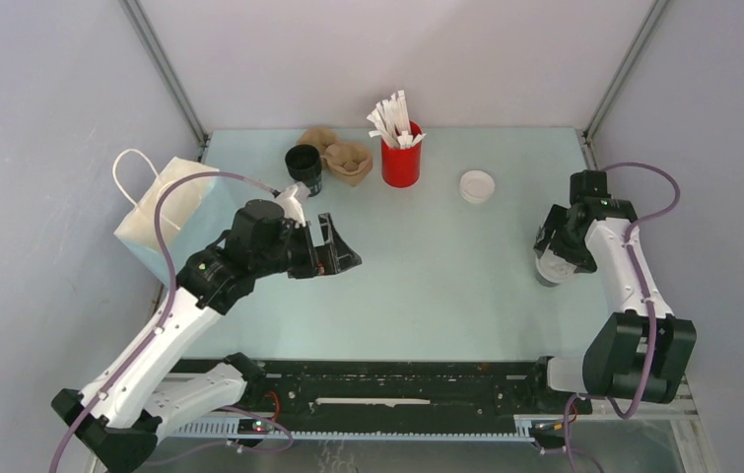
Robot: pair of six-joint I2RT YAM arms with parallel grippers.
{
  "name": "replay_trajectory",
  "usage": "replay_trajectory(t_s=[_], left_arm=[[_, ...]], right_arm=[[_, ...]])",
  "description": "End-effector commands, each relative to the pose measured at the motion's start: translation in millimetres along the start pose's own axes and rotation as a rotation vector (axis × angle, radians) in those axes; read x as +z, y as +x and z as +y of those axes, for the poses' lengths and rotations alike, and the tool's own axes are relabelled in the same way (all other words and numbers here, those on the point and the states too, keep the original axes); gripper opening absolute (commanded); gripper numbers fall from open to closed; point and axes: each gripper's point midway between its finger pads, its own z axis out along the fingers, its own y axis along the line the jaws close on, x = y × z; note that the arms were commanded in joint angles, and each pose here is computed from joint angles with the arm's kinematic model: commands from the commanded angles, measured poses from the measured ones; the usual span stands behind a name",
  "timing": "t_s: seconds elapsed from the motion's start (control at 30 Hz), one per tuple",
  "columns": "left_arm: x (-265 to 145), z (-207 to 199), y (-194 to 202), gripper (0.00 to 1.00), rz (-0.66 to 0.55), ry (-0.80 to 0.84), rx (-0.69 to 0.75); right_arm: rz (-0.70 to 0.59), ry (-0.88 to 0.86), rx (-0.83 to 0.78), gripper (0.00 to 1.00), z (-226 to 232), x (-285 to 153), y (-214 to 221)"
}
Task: Pack the takeout coffee
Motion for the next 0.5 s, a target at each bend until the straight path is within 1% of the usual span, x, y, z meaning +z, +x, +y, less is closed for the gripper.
replay_trajectory(t_s=[0.0, 0.17, 0.3, 0.47], left_arm=[[-30, -18, -31, 1.00, -0.111, 0.011, 0.046], [-48, -13, -47, 1.00, -0.152, -0.077, 0.060], [-55, -15, -61, 1.00, -0.184, -0.103, 0.072], [-58, -18, -76, 1.00, -0.213, -0.111, 0.070]], right_arm=[[-0.015, -0.026, 0.056, 0.84, -2, 7, -13], [0.013, -0.039, 0.064, 0.87, 2, 12, -10], [0.022, -0.049, 0.059, 0.89, 4, 13, -9], [0.016, -0.057, 0.056, 0.98, 4, 10, -9]])
